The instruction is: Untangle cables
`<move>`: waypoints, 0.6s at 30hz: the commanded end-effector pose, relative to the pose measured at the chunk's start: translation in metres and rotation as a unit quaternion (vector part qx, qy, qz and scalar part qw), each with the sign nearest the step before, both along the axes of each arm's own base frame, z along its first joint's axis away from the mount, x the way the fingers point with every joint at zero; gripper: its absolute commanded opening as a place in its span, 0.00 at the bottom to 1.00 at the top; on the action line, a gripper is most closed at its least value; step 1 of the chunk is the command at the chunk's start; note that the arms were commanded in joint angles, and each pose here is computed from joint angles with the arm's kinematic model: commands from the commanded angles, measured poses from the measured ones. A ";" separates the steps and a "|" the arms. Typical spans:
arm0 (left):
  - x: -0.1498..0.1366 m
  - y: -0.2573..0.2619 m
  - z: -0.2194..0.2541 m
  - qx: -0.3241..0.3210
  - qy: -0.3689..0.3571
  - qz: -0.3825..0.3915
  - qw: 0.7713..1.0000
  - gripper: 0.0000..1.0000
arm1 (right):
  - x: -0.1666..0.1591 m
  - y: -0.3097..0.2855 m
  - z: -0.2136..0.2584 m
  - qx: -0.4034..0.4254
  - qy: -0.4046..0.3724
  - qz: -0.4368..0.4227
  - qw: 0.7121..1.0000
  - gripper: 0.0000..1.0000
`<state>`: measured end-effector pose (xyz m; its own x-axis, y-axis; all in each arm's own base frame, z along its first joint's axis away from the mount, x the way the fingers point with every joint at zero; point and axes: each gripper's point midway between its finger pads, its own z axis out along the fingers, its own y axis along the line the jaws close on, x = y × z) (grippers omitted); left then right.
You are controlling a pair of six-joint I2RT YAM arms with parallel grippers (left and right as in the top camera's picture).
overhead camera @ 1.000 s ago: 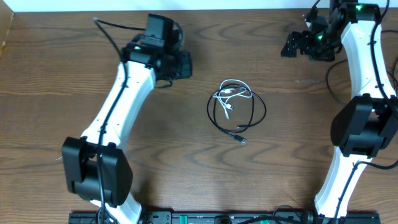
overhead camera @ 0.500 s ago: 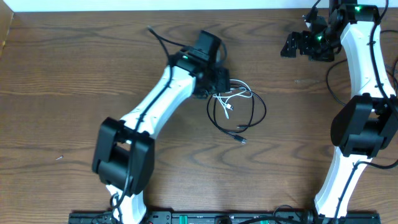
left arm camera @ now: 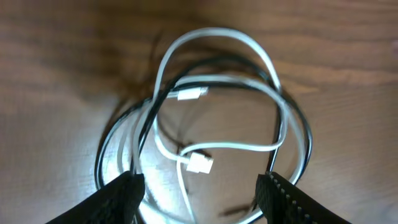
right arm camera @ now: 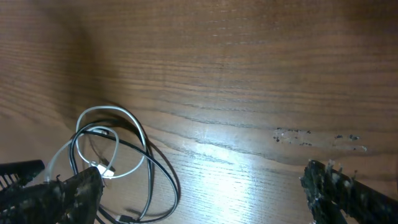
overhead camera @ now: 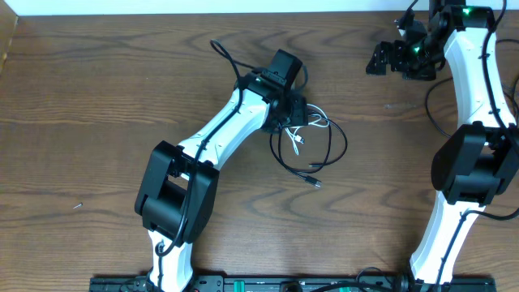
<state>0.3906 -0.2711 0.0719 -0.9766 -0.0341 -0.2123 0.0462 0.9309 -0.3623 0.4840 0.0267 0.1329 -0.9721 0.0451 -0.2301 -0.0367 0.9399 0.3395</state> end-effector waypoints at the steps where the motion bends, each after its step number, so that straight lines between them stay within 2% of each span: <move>1: 0.004 0.000 -0.004 0.016 -0.030 -0.059 0.998 0.64 | -0.001 -0.003 -0.002 -0.008 0.004 -0.008 1.000 0.99; 4: 0.004 -0.004 -0.002 0.028 -0.075 -0.169 0.982 0.64 | -0.001 -0.003 -0.003 -0.008 0.005 -0.008 1.000 0.99; 6: 0.005 -0.005 -0.001 0.044 -0.106 -0.240 0.964 0.65 | -0.001 -0.003 -0.004 -0.008 0.006 -0.008 1.000 0.99; 8: 0.005 -0.005 -0.001 0.065 -0.140 -0.323 0.934 0.64 | -0.002 -0.003 -0.007 -0.008 0.007 -0.008 1.000 0.99; 11: -0.001 -0.012 0.001 0.055 -0.165 -0.397 0.901 0.65 | -0.002 -0.003 -0.011 -0.008 0.009 -0.008 1.000 0.99; 15: -0.017 -0.033 0.012 -0.014 -0.189 -0.467 0.863 0.64 | -0.006 -0.003 -0.018 -0.007 0.019 -0.008 1.000 0.99; 18: -0.021 -0.037 0.014 -0.028 -0.193 -0.478 0.857 0.64 | -0.009 -0.003 -0.023 -0.007 0.026 -0.008 1.000 0.99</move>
